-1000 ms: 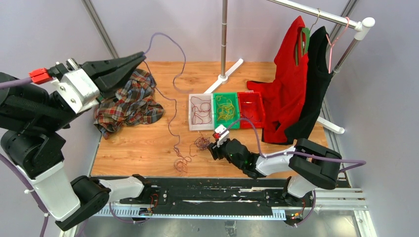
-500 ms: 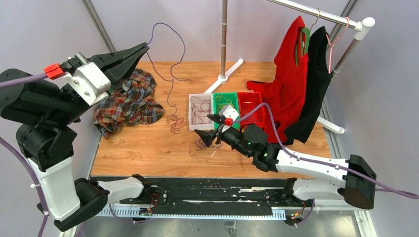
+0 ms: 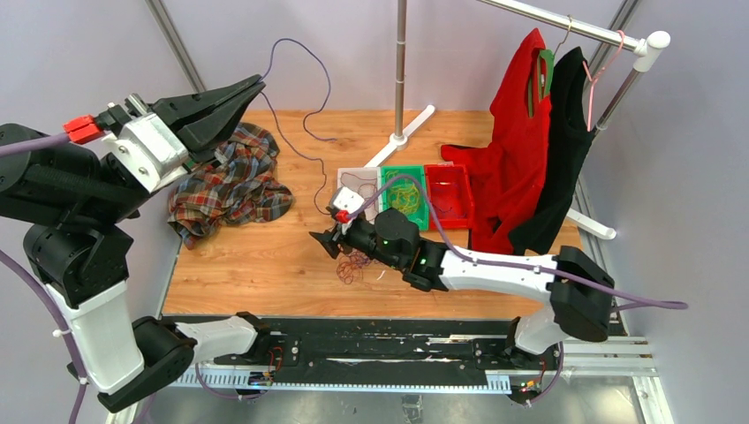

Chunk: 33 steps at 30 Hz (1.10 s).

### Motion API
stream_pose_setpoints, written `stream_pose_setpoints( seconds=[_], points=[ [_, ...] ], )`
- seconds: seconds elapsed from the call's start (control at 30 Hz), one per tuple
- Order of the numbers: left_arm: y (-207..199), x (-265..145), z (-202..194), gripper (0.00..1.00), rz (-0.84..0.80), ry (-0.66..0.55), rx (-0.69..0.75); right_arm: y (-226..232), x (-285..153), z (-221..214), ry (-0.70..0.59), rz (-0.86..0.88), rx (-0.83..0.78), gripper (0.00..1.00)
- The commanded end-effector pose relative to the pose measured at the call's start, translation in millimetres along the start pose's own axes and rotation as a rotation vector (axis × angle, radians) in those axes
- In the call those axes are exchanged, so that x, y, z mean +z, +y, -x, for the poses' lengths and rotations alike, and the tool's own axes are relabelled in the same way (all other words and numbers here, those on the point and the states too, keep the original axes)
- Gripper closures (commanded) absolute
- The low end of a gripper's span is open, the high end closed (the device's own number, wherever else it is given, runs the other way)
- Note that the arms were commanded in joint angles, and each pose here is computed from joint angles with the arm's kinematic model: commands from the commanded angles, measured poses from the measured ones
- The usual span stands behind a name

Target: Untangle the cables

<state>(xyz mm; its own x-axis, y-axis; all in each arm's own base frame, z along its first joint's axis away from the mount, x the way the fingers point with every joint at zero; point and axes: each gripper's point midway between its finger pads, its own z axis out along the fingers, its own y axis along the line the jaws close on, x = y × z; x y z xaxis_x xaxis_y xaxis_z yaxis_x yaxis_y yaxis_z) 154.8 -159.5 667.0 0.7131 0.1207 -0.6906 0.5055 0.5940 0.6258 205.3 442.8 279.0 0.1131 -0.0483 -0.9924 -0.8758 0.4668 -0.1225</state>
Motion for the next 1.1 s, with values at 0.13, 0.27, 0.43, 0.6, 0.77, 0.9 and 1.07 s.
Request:
stream_pose_setpoints(
  seconds=[0.13,0.27,0.43,0.6,0.77,0.9,1.07],
  points=[
    [13,-7,44,1.00,0.027,-0.125,0.012,-6,13,-55,0.076,-0.067,-0.018,0.59],
    [30,-11,63,1.00,0.103,-0.182,0.037,0,3,-102,0.165,-0.058,-0.002,0.73],
    [74,-22,94,1.00,0.316,-0.273,0.133,0,-16,-146,0.238,-0.081,0.019,0.75],
    [124,-36,115,1.00,0.579,-0.328,0.251,-3,-37,-176,0.290,-0.112,0.033,0.76],
    [149,-42,124,1.00,0.723,-0.342,0.341,-7,-53,-197,0.334,-0.144,0.035,0.60],
    [153,-41,126,1.00,0.743,-0.346,0.374,-12,-59,-197,0.326,-0.176,0.037,0.46],
    [137,-30,116,1.00,0.643,-0.328,0.352,-19,-60,-167,0.265,-0.191,0.028,0.30]
  ],
)
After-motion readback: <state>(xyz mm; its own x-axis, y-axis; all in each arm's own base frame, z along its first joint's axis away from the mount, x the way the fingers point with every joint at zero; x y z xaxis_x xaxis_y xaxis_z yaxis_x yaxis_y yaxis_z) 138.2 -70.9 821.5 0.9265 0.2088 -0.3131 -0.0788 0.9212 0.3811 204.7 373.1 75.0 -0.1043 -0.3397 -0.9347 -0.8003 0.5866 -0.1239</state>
